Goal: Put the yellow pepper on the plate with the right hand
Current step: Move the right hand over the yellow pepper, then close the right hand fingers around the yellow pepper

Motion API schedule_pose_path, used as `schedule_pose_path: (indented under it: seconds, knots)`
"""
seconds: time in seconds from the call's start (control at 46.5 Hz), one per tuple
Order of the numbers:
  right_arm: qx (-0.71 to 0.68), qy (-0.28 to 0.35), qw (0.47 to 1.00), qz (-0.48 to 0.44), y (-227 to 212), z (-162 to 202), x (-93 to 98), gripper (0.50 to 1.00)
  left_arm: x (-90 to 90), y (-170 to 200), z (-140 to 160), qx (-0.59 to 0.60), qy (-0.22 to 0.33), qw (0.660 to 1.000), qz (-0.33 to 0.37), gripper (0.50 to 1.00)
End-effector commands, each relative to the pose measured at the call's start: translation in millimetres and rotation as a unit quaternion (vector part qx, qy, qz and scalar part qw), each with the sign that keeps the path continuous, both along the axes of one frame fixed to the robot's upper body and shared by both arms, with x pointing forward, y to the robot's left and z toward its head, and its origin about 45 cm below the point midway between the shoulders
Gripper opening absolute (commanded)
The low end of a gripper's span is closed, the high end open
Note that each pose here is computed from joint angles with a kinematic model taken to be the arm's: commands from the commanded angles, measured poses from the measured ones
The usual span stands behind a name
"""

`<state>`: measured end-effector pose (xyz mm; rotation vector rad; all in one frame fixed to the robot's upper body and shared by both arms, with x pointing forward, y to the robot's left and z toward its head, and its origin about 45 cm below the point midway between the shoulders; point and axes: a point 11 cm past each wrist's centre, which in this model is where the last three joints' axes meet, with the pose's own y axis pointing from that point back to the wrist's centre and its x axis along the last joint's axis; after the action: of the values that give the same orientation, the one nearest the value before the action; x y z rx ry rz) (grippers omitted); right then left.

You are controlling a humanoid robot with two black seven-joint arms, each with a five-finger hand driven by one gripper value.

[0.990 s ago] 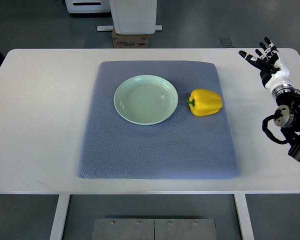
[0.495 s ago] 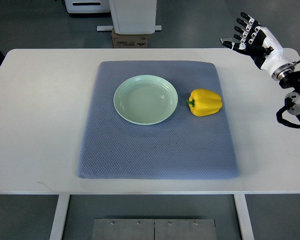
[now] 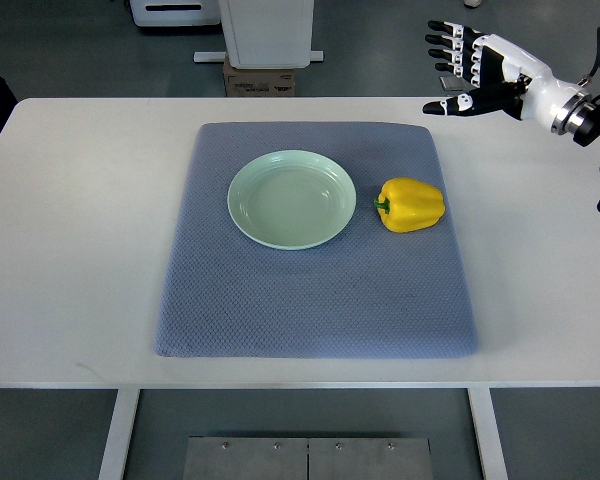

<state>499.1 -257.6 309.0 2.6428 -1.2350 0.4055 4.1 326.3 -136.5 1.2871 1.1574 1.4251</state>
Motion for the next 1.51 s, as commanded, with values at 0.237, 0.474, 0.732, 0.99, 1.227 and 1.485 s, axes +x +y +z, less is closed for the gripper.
schedule_pose_path:
  seconds: [0.237,0.474,0.732,0.99,1.227,1.485]
  knots:
    - [-0.127,-0.022,0.987,0.096,28,4,-9.8,1.0,-0.1,0,0,0.0,0.0,1.0,0.0,1.0]
    - [-0.216,-0.032,0.963,0.158,50,-15,-24.0,1.0,-0.1,0,0,0.0,0.0,1.0,0.0,1.0]
    - [-0.332,-0.093,0.925,0.159,61,-53,-27.1,1.0,-0.1,0,0,0.0,0.0,1.0,0.0,1.0]
    - [-0.361,-0.106,0.913,0.161,62,-64,-29.2,1.0,-0.1,0,0,0.0,0.0,1.0,0.0,1.0]
    - [-0.375,-0.102,0.907,0.165,58,-70,-31.2,1.0,-0.1,0,0,0.0,0.0,1.0,0.0,1.0]
    - [-0.39,-0.092,0.903,0.152,50,-76,-29.4,1.0,-0.1,0,0,0.0,0.0,1.0,0.0,1.0]
